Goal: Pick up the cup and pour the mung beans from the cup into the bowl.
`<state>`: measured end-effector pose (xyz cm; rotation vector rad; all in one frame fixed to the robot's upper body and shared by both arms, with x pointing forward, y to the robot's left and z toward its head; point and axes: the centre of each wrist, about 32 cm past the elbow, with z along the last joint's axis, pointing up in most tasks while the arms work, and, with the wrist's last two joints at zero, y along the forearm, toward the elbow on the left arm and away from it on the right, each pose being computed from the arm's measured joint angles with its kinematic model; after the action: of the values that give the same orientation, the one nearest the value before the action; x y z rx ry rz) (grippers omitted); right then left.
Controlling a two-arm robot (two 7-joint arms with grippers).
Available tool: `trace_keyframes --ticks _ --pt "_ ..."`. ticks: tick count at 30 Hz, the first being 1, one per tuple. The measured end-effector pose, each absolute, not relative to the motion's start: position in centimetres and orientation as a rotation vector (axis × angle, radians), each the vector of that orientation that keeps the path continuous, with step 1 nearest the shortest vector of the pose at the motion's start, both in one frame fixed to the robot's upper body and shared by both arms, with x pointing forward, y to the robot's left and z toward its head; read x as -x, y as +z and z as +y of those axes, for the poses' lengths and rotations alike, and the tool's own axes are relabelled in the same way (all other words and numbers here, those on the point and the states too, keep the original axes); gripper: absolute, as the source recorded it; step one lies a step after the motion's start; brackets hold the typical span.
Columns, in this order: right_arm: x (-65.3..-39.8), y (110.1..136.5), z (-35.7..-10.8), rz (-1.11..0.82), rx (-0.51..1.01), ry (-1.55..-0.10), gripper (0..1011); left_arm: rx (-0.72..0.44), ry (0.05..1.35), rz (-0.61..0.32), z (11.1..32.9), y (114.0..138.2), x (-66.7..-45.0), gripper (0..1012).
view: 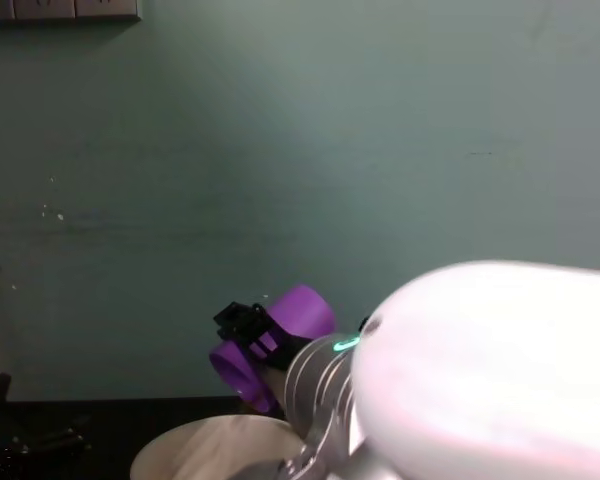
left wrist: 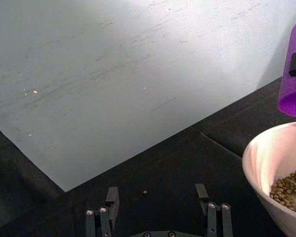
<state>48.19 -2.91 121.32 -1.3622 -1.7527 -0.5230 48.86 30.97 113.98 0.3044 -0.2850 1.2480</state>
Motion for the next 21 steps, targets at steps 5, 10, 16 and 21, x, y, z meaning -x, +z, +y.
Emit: trace_keyframes --ticks 5,10,16,21 --pt "-47.8 120.9 -2.5 -1.828 1.409 -0.495 724 -0.304 1.248 -0.285 31.0 114.0 -48.9 1000" --pt "-47.5 120.6 -2.2 -1.883 1.44 -0.47 724 -0.304 1.248 -0.285 31.0 114.0 -48.9 1000" --pt "-47.3 120.3 -1.9 -1.945 1.47 -0.44 724 -0.304 1.248 -0.285 31.0 114.0 -48.9 1000" --pt "-47.0 120.1 -1.6 -2.006 1.496 -0.406 724 -0.304 1.248 -0.285 31.0 114.0 -48.9 1000"
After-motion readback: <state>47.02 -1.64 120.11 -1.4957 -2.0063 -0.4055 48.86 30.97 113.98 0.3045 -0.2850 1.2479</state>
